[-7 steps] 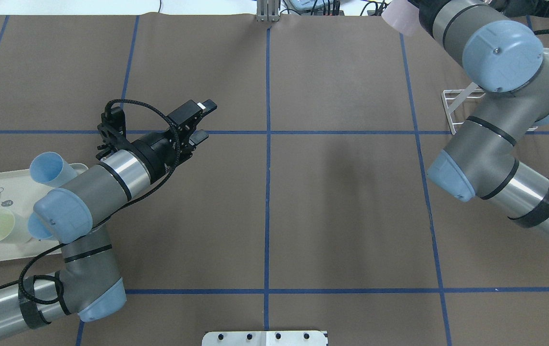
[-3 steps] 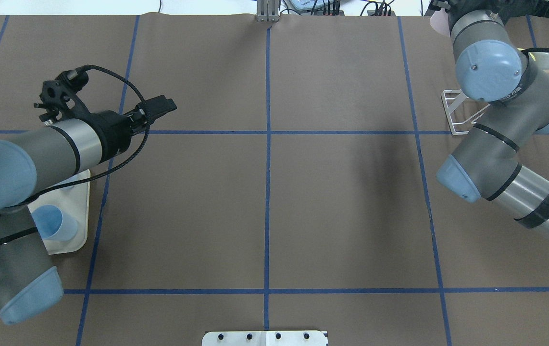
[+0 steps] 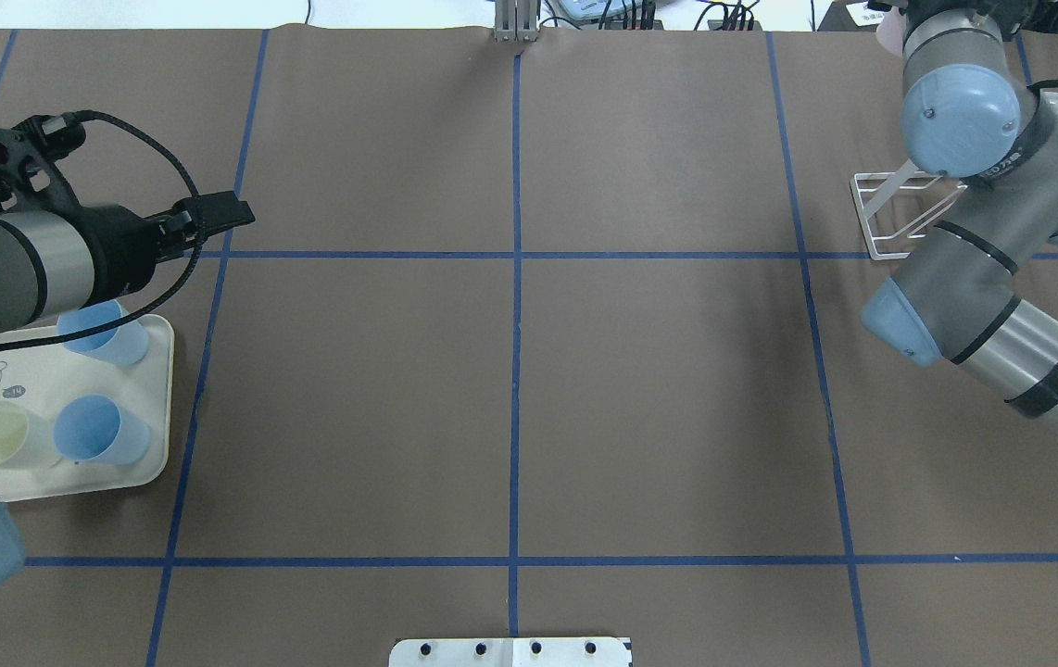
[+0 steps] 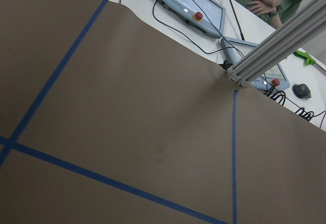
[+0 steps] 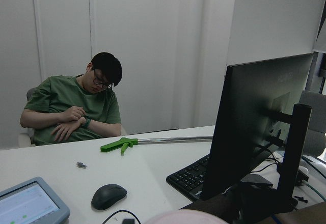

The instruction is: Transfer IKEA cup to right arm and place on rack

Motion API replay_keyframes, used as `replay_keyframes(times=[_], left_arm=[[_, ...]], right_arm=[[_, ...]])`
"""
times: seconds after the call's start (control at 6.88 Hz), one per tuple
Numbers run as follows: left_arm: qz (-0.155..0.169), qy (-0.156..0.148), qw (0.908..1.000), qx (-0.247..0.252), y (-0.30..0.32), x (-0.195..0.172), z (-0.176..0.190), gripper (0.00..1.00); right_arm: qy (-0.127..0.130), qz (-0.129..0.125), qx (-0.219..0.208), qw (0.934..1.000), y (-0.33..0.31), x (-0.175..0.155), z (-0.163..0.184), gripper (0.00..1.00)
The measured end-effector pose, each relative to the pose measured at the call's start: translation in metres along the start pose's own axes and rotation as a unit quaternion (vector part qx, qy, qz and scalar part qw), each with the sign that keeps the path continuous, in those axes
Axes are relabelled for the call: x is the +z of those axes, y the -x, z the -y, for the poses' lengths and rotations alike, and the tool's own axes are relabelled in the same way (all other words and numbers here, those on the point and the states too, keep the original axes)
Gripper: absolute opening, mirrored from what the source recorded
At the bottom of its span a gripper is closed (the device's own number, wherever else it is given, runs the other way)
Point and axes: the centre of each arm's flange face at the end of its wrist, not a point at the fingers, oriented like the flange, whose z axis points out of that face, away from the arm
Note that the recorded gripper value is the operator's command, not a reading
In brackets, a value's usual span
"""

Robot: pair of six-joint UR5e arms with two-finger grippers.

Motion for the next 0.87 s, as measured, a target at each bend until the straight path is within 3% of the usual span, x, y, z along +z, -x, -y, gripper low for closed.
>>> replay_keyframes(times=[0.44,0.87], left_arm=[[0.005,0.005,1.0000,0.006,0.007,-0.003,0.003,0.99],[0.006,0.005,1.0000,0.005,0.007,-0.003,0.004,0.99]], right_arm=[[-0.010,-0.038,-0.017,0.9991,-0.029,0.023,-0.015,0.00],[-0.005,-0.051,-0.032,0.9982,-0.042,0.029,-0.036,0.00]])
